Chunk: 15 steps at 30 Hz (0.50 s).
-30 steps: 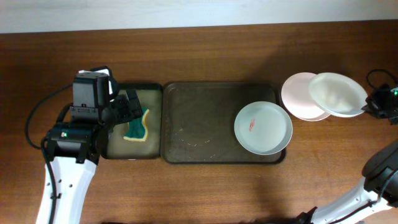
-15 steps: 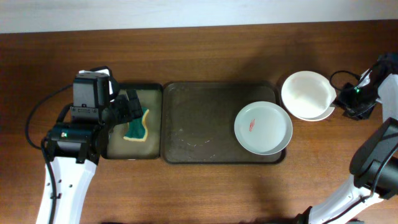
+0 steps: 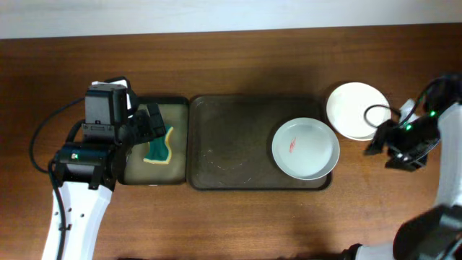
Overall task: Clean dirty plates on tray and stack at the side
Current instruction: 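Move the right gripper to the last plate and grasp its rim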
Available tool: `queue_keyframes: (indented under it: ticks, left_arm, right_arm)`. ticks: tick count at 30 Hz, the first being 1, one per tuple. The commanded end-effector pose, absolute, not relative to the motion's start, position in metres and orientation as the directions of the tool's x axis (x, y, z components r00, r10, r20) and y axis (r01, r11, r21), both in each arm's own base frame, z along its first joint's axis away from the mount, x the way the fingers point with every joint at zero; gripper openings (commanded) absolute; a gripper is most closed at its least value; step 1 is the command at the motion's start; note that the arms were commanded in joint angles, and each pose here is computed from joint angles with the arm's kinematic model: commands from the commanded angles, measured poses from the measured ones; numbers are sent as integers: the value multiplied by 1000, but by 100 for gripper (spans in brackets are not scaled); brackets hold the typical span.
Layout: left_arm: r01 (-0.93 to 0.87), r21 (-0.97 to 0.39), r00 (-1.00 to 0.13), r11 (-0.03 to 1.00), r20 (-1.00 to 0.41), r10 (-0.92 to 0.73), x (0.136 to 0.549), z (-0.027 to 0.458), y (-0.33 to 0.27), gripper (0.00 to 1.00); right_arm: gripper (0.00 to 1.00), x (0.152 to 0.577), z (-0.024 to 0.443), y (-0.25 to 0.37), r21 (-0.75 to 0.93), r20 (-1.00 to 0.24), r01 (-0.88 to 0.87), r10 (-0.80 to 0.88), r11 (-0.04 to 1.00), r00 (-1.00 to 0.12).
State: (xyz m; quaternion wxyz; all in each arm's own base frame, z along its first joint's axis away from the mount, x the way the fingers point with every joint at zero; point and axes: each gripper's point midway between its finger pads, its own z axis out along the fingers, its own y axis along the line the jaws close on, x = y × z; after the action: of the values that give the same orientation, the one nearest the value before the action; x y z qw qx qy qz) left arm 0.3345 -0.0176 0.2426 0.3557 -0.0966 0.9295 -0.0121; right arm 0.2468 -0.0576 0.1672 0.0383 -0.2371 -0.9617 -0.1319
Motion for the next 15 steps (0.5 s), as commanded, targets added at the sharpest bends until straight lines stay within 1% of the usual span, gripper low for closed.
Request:
queue_keyframes:
  ticks: [1,3,4,5,6,7,8,9,10,12,15]
  left_arm:
    - [-168,-99,-715,981,-673,-190,334,250,-18,99]
    - [-168,-99,-715,981,-673,-190,334,250,-18,99]
    - [-168,-99,-715,981,-673,-190,334,250,-18,99]
    - [-168,-99,-715,981,-673,-190,334,250,-18,99]
    - [-168,-99,-715,981,-673,-190,334,250,-18,99]
    - [-168,-99,-715,981,-673,-190,334,250,-18,100]
    - [-168,-99,-715,981,-673,-190,334,250,-18,99]
    - [-168,-99,-715,981,-673,-190,334,250,-18,99]
    - [-168,-99,-715,981,-673,-190,334,250,-18,99]
    - [-168,-99,-715,981,-673,-190,334,250,-18,100]
    - [-168,-99,-715,981,-673,-190,334,250,-18,99]
  right_arm:
    - [99,243,159,-31,315,135,426,405,848,-904]
    - [98,246,140,-26,317,128,405,384,858,-914]
    - [93,248,128,-23,318,120,393,374,863,-920]
    - [74,251,112,-20,318,104,379,366,869,-925]
    - [64,252,100,-19,309,102,400,388,863,-916]
    - [56,254,88,-19,305,94,423,414,854,-905]
    - [53,260,73,-19,305,71,452,453,839,-889]
    - [48,267,64,-21,311,37,460,473,832,-880]
    - [39,276,56,-23,323,-15,446,475,835,-880]
    - [37,290,45,-31,321,-100,423,475,848,-875]
    - [31,295,36,-32,327,-135,412,473,851,-871]
